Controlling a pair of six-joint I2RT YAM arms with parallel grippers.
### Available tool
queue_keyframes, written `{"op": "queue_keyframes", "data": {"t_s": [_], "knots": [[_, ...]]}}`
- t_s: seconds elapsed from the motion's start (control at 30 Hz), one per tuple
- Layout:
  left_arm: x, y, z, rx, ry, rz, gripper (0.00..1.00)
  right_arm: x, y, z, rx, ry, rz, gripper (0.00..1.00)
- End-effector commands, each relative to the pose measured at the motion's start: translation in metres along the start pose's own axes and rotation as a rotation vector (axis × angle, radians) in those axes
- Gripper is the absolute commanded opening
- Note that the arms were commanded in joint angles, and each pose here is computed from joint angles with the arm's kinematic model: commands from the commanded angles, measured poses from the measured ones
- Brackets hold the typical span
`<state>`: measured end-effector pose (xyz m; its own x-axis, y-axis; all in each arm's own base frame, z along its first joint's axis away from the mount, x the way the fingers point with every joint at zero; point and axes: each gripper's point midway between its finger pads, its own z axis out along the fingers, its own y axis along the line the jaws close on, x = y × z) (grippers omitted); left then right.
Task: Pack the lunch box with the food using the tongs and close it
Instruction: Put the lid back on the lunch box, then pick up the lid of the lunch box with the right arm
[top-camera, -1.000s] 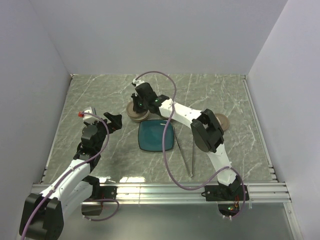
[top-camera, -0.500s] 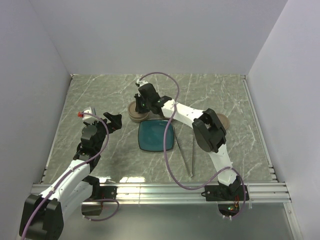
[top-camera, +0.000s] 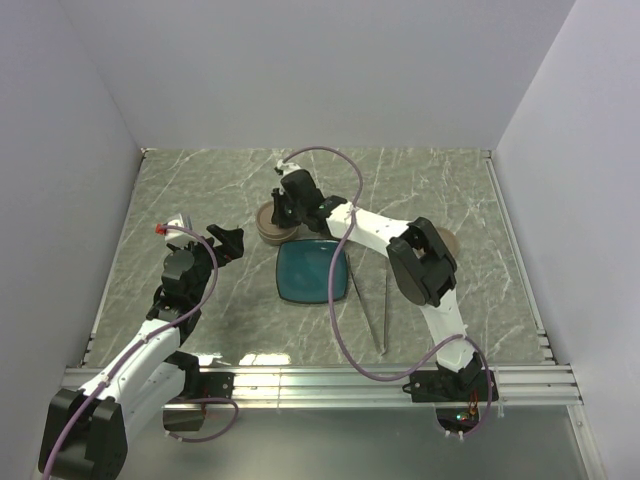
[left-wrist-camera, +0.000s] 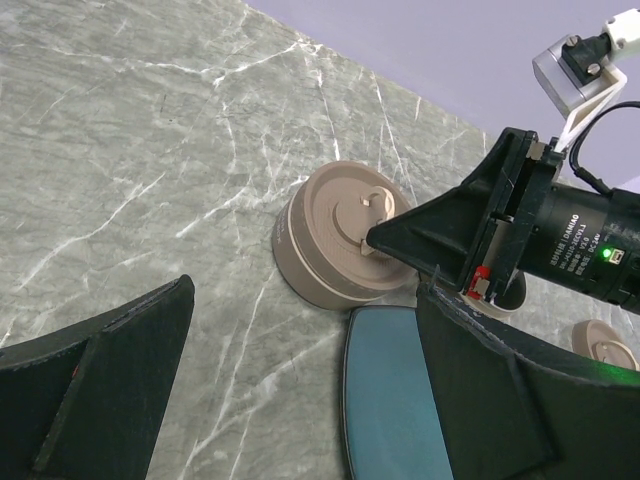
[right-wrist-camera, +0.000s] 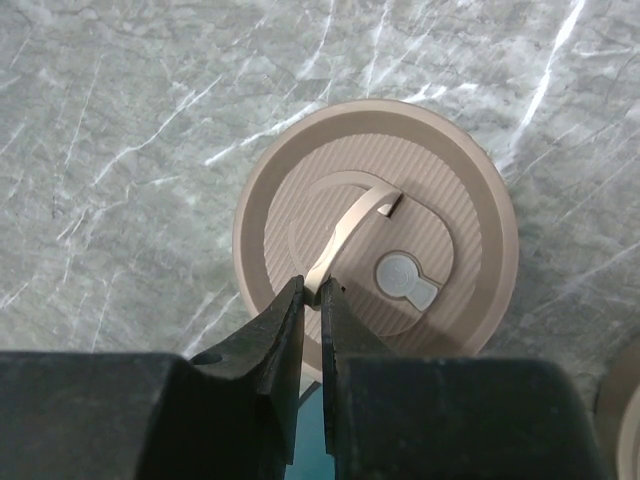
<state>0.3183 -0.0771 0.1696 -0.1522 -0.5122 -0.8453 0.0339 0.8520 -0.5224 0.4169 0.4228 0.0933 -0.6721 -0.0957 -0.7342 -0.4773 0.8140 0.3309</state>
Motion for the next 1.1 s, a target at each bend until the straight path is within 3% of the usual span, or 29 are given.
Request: {"op": "queue_keyframes", "data": {"t_s": [0.0,0.07,0.33,0.53,0.77,1.07], "knots": [[-0.011,-0.006,0.0,0.02,-0.036,-0.016,0.99,0.035,-0.032,-0.01,0.096,0.12,0.0,0.13],[-0.01,-0.006,0.0,0.018,-0.035,-0.016,0.99,0.027,-0.027,-0.015,0.083,0.097,-0.003,0.25],[-0.011,-0.006,0.0,0.018,-0.037,-0.018,0.99,-0.002,-0.009,-0.031,0.021,0.017,-0.028,0.58],[-0.011,-0.006,0.0,0.016,-0.038,-0.016,1.0,-0.035,0.013,-0.059,-0.049,-0.097,-0.052,0.63],[-0.012,-0.005,0.0,0.017,-0.042,-0.017,0.99,-0.066,0.011,-0.145,-0.019,-0.287,-0.064,0.65],[-0.012,-0.009,-0.002,0.039,-0.04,-0.019,1.0,-0.012,-0.062,-0.193,0.252,-0.265,-0.012,0.72]]}}
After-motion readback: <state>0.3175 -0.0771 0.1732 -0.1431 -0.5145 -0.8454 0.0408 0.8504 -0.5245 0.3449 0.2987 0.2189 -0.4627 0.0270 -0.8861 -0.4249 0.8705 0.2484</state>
